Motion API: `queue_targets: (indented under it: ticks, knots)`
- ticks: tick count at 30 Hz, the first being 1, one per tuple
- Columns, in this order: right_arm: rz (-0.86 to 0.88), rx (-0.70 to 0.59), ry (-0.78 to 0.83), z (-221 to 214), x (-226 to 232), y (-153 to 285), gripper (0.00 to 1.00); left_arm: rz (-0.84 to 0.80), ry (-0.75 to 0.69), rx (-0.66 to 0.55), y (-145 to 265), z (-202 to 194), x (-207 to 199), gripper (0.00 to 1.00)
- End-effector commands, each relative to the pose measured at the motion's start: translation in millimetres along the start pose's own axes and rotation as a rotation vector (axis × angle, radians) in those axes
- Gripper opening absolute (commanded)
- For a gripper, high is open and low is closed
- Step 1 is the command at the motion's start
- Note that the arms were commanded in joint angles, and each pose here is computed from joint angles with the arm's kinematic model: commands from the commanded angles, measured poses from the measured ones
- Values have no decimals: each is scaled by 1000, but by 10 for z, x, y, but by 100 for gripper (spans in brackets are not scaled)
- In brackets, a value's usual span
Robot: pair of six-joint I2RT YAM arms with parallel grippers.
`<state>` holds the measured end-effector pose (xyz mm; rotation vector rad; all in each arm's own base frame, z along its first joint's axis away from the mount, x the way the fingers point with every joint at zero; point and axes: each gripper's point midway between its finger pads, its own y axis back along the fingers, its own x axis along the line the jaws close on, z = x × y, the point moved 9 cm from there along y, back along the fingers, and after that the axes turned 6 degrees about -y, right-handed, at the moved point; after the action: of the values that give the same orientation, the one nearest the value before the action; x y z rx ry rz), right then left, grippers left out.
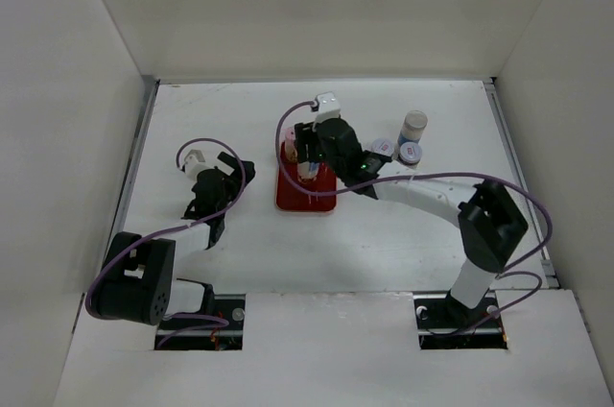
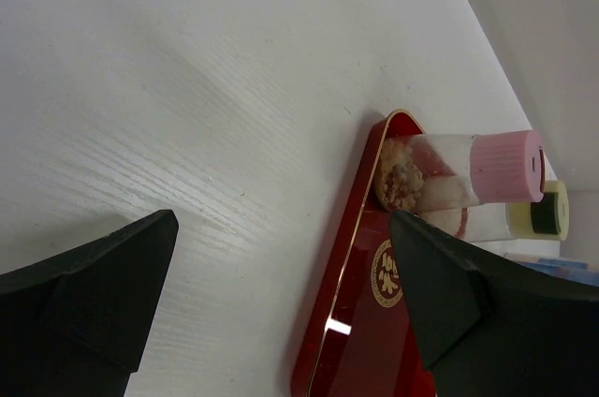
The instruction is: Organize the condiment bottles
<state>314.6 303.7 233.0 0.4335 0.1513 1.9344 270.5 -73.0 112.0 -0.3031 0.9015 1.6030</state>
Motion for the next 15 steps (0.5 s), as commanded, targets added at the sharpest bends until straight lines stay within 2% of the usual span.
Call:
queue_targets:
  ticks: [1, 15]
  knots:
    - [124, -142, -62, 384, 401, -109, 54, -44, 20, -33, 22, 69, -47, 100]
    - [95, -131, -23, 66, 490, -509, 56, -45, 22, -34, 20, 73, -53, 100]
